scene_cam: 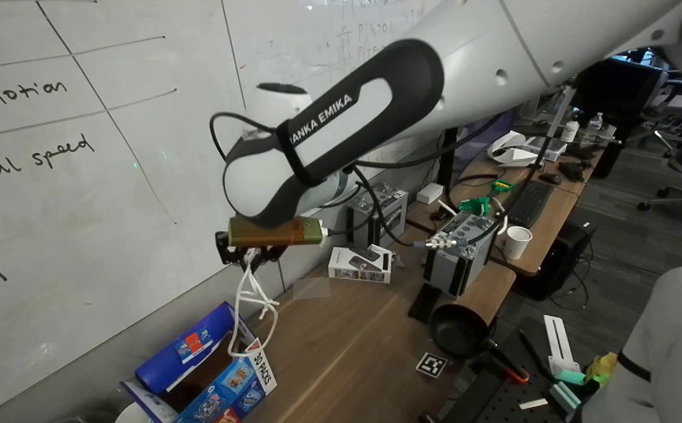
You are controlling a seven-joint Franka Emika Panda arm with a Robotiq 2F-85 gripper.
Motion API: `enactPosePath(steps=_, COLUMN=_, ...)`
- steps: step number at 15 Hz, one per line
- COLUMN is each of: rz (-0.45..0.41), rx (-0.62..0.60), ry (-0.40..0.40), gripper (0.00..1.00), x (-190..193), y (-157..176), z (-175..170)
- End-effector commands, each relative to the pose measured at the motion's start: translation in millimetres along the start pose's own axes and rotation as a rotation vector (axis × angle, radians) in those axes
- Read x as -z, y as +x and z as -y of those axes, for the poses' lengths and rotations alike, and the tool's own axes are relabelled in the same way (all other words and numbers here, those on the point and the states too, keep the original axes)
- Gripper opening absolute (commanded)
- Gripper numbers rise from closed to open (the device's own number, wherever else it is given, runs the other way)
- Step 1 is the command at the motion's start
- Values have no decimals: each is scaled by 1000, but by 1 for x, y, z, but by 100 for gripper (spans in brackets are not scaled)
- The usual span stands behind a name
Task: Put the ropes inside the blue box.
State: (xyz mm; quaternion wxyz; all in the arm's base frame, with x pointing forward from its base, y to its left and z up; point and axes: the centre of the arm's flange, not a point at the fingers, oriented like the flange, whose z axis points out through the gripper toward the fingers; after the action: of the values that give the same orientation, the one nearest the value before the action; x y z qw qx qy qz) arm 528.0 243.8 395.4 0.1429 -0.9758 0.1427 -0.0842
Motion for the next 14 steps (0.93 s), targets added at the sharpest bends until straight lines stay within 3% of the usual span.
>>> enactPosePath(steps=1, rz=-28, rx=-21, ry=-2, gripper=3, x=73, y=-8, z=58)
enactPosePath(steps=6, rz=-23, rx=-26, ry=16, gripper=3, x=91, y=-13, z=101)
enactPosePath(steps=14, rz=28, rx=-197, ry=33, gripper=3, x=28, y=15, z=103)
